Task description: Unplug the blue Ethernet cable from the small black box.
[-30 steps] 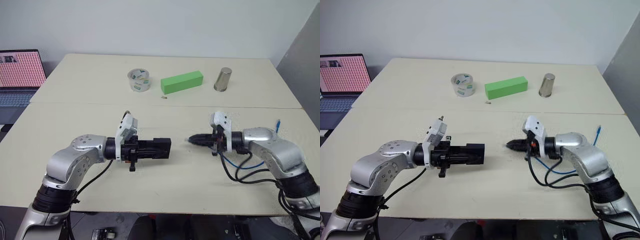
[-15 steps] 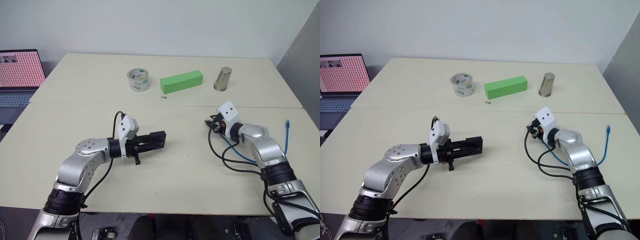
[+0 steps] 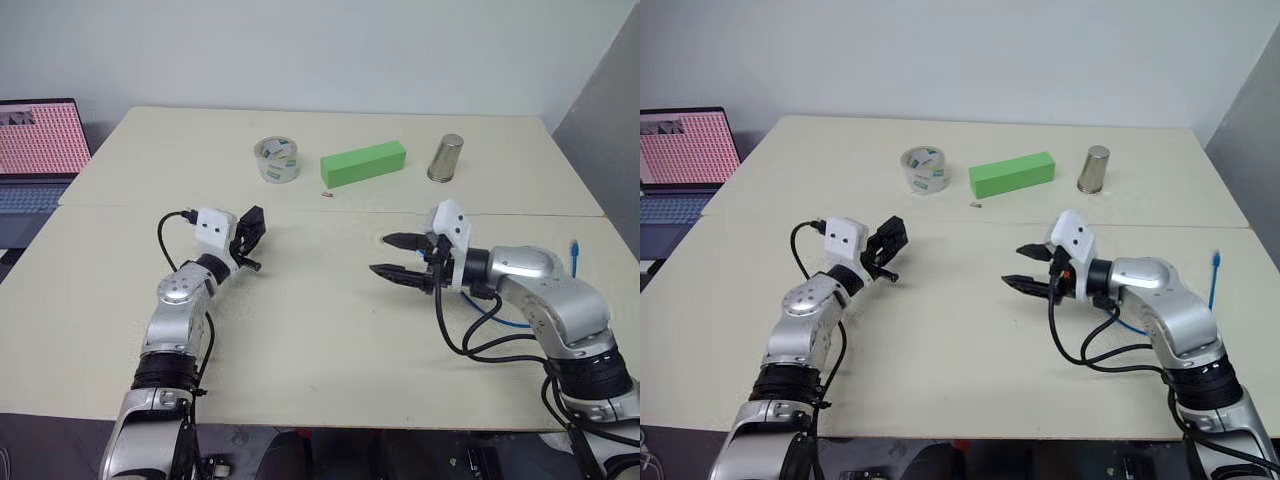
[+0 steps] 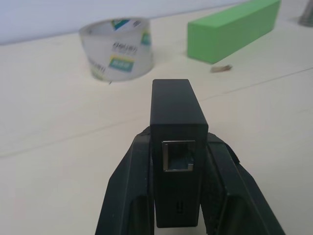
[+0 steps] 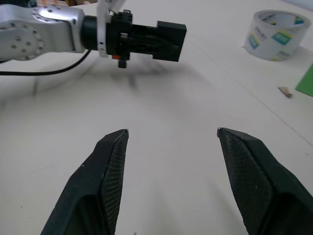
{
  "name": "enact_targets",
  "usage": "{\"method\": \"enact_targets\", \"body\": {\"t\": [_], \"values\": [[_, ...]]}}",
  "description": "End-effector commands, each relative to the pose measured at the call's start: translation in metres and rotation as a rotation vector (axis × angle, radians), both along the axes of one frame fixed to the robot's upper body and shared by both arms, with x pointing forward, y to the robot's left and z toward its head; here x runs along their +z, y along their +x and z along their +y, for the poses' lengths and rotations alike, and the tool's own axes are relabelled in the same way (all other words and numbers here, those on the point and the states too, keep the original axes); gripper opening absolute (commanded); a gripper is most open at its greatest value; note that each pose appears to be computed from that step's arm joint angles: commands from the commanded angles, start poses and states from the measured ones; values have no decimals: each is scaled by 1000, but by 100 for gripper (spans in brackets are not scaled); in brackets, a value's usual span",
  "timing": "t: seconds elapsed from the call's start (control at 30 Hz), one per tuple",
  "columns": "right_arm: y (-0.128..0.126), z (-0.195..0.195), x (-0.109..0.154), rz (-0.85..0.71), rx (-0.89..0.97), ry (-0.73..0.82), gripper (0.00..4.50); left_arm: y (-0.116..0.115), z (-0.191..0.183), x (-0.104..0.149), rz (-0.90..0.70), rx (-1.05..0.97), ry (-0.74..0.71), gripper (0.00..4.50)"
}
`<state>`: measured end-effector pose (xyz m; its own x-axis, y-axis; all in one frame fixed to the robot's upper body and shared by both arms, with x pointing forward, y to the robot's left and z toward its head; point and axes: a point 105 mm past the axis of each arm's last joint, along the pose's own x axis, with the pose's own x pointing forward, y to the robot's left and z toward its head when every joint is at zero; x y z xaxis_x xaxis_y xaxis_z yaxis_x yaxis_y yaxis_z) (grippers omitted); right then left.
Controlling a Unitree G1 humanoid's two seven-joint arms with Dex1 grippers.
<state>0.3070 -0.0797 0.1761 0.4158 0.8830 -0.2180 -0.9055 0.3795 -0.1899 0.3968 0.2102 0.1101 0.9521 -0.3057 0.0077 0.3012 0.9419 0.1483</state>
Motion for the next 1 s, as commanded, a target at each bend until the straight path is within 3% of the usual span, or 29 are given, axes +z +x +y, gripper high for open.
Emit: {"method": "enact_targets", "body": {"t": [0.03,0.07,0.13,0.17,0.3,0.43,0.77,1.0], "values": [[-5,7,15,-55,28,4,307,5,0,3,-41,15,-24,80],[-6,7,15,-55,27,3,307,5,2,1,-38,21,-33,80],[-6,6,14,-55,21,-1,315,3,2,-4,-28,17,-49,150],[-6,6,14,-55,18,-3,315,2,2,-6,-21,12,-55,153],[-7,5,12,-50,3,-7,315,-8,5,-13,5,-9,-59,262],[-8,4,10,-43,-19,1,315,-22,16,-13,27,6,-1,338],[-9,-34,7,-38,-190,37,315,-68,17,21,62,-85,159,338],[-14,-59,-1,-15,-274,30,315,-84,16,50,73,-179,155,338]]}}
